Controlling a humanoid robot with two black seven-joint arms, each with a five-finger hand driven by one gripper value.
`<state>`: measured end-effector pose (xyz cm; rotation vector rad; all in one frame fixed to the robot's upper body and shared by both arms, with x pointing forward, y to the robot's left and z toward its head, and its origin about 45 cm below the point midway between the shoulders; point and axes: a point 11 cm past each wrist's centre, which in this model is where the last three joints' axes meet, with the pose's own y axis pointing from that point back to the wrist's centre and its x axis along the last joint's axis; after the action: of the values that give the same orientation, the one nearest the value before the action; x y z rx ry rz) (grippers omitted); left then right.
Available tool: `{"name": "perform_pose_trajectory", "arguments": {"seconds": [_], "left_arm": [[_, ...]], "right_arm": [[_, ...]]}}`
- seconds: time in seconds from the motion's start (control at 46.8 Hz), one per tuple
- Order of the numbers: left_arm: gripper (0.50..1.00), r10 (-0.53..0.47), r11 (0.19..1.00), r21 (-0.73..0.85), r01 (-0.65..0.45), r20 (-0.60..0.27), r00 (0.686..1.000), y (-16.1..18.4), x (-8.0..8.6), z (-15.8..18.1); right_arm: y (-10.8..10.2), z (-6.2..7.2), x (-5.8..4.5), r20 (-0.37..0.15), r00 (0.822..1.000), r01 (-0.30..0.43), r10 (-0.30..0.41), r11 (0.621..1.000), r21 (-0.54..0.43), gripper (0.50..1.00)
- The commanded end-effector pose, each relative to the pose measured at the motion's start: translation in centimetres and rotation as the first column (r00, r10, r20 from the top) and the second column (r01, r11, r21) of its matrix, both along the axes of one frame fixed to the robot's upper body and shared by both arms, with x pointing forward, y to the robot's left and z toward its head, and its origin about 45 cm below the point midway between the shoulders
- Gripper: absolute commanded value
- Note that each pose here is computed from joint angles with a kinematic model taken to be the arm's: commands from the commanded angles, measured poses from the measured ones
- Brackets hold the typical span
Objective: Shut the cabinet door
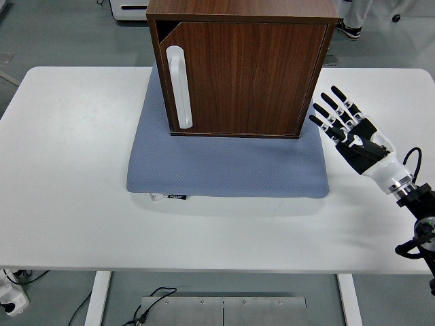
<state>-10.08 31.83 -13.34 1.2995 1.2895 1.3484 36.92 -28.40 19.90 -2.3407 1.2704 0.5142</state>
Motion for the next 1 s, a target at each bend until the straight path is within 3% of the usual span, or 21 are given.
{"name": "perform_pose_trajectory", "arguments": {"seconds": [0.0,0.171,0.278,0.385,0.556,0.791,0.983], "left_arm": [[1.0,0.0,1.0,0.0,0.0,-0.001,1.0,0.0,0.0,0.0],[1.0,0.0,1.0,0.0,0.0,-0.001,1.0,0.0,0.0,0.0],[1.0,0.0,1.0,0.0,0.0,-0.001,1.0,0.0,0.0,0.0],[1.0,0.0,1.0,0.0,0.0,-0.001,1.0,0.0,0.0,0.0],[1.0,0.0,1.0,0.0,0.0,0.001,1.0,0.0,0.1,0.0],[1.0,0.0,1.0,0.0,0.0,-0.001,1.0,0.0,0.0,0.0],[1.0,0.0,1.0,0.0,0.0,-0.001,1.0,0.0,0.0,0.0]], "right_arm": [[-0.7,-0.1,-0.1,-0.003,1.0,0.021,-0.021,1.0,0.003,1.0],[-2.3,-0.1,0.0,-0.002,0.997,0.08,-0.08,0.996,0.033,1.0],[-3.4,-1.0,0.0,-0.036,0.992,0.127,-0.125,0.99,0.068,1.0],[-3.3,-1.9,0.1,-0.064,0.987,0.151,-0.145,0.983,0.108,1.0],[-4.1,-1.3,0.5,-0.047,0.981,0.191,-0.186,0.971,0.146,1.0],[-2.2,-1.3,0.9,-0.044,0.982,0.191,-0.186,0.956,0.222,1.0],[-2.5,-2.7,1.2,-0.082,0.965,0.261,-0.248,0.926,0.275,1.0]]}}
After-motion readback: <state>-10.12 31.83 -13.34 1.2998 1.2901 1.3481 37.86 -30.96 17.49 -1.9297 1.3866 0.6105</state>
